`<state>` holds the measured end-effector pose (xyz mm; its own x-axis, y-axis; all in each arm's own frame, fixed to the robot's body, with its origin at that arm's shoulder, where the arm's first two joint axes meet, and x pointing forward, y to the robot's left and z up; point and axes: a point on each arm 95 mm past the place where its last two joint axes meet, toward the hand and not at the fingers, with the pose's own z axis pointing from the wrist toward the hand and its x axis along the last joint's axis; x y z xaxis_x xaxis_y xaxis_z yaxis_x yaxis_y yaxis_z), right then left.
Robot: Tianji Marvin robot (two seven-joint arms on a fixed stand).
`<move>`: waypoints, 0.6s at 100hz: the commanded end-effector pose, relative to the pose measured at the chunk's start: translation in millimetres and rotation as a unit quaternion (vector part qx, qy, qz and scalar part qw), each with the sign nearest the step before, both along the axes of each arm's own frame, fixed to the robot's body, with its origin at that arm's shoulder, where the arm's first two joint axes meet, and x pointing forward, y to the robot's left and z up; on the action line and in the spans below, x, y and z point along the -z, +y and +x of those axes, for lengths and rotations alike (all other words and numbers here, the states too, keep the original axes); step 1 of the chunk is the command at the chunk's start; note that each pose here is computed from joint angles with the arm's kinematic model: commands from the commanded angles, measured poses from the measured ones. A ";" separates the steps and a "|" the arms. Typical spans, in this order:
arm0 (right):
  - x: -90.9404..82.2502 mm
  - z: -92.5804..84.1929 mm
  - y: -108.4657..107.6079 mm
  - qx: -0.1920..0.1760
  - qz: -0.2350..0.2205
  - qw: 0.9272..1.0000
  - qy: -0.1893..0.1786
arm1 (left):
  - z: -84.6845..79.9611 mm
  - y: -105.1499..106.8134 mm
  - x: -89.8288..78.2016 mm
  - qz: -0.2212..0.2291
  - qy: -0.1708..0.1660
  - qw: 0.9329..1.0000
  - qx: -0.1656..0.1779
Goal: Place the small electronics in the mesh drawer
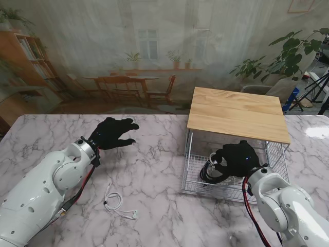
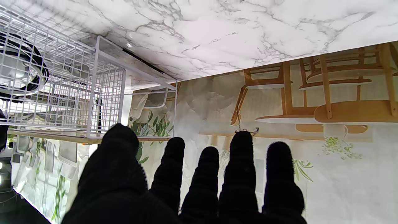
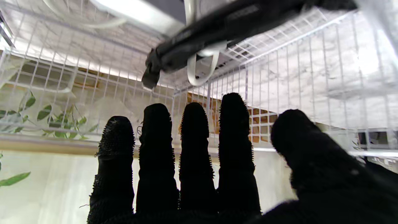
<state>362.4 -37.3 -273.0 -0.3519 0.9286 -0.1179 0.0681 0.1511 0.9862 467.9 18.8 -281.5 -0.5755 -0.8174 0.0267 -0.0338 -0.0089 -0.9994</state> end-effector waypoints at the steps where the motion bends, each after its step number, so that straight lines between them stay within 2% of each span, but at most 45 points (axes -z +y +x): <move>1: -11.4 -5.6 7.3 -0.007 0.010 1.000 -0.009 | -1.3 1.1 2.8 0.013 0.011 1.000 0.006; 13: -19.7 -14.9 9.0 -0.014 0.034 0.998 -0.042 | -4.1 5.2 8.0 0.027 0.030 0.999 0.013; 35: -19.2 -34.7 3.9 -0.009 0.065 0.995 -0.078 | -15.5 20.4 25.0 0.069 0.085 0.994 0.027; 60: -20.2 -49.3 -7.6 0.006 0.080 0.991 -0.104 | -32.3 30.8 51.3 0.116 0.091 0.988 0.038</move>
